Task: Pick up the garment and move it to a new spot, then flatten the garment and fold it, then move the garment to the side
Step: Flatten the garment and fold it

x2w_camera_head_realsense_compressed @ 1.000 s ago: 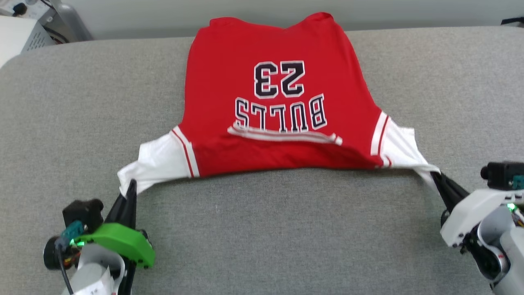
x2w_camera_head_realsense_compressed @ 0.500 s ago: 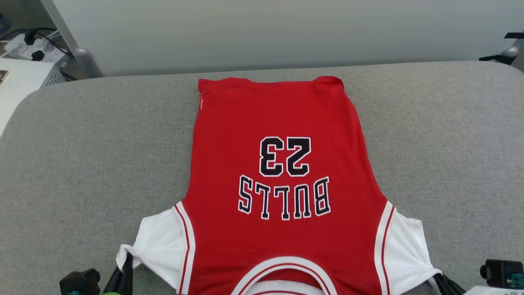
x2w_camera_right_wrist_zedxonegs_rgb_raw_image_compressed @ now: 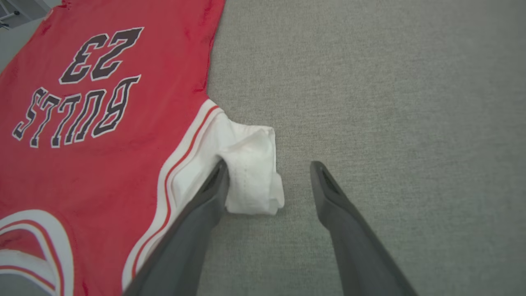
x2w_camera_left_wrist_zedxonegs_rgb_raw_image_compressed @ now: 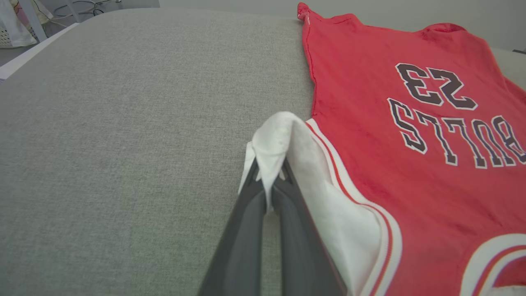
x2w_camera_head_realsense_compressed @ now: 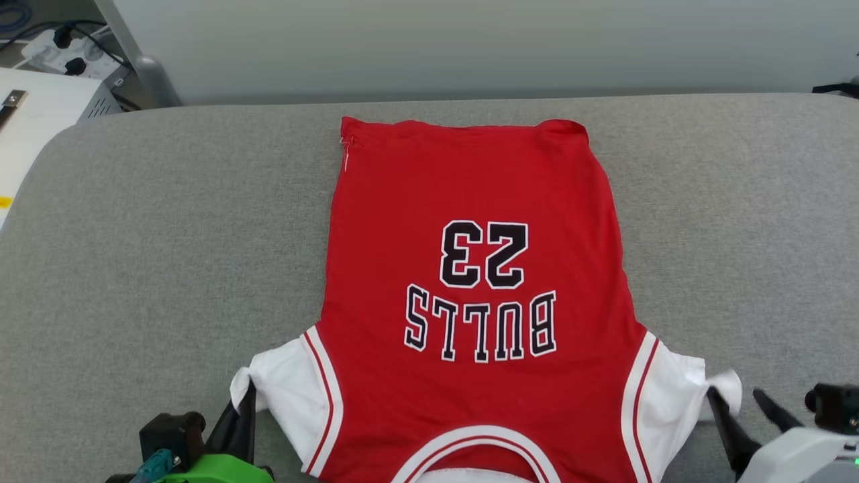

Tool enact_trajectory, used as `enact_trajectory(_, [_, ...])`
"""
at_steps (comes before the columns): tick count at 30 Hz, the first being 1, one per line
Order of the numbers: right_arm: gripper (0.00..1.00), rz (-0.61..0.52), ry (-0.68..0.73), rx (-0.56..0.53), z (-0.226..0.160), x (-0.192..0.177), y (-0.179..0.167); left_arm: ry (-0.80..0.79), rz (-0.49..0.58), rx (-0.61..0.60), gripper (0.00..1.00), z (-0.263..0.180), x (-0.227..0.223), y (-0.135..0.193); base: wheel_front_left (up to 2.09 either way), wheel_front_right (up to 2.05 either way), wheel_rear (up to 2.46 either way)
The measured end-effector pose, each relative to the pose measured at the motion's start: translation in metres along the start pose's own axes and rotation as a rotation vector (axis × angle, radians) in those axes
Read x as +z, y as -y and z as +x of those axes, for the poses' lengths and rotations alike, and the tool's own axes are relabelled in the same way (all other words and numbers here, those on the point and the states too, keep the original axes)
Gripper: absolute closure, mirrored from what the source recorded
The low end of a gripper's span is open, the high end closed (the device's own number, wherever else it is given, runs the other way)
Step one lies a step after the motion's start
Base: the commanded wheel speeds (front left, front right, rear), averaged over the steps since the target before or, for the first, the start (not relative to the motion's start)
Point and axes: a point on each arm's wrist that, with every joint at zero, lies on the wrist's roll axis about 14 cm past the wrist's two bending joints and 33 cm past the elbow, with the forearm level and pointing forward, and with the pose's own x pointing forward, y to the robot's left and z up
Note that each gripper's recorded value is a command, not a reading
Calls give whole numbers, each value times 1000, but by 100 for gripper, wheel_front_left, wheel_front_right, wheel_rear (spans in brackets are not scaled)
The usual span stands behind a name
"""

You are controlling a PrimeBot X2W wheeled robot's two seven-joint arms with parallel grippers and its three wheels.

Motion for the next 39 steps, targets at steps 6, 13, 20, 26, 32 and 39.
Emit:
enact_trajectory(6, [0, -57, 141, 16, 37, 65, -1, 46, -4, -31, 100, 14, 12, 15, 0, 0, 0])
enact_trajectory(13, [0, -62, 106, 35, 106, 110, 7, 114, -13, -46, 100, 32, 28, 25, 0, 0, 0])
enact_trajectory(20, [0, -103, -51, 103, 182, 122, -18, 148, -22, -65, 100, 47, 34, 34, 0, 0, 0])
enact_trajectory(26, [0, -154, -157, 161, 235, 129, -49, 162, -42, -46, 100, 54, 33, 31, 0, 0, 0])
enact_trajectory(32, [0, -205, -252, 191, 276, 122, -70, 139, -67, -17, 100, 60, 22, 25, 0, 0, 0])
enact_trajectory(39, [0, -247, -483, 179, 305, 67, -69, 82, -72, 38, 100, 64, 0, 9, 0, 0, 0])
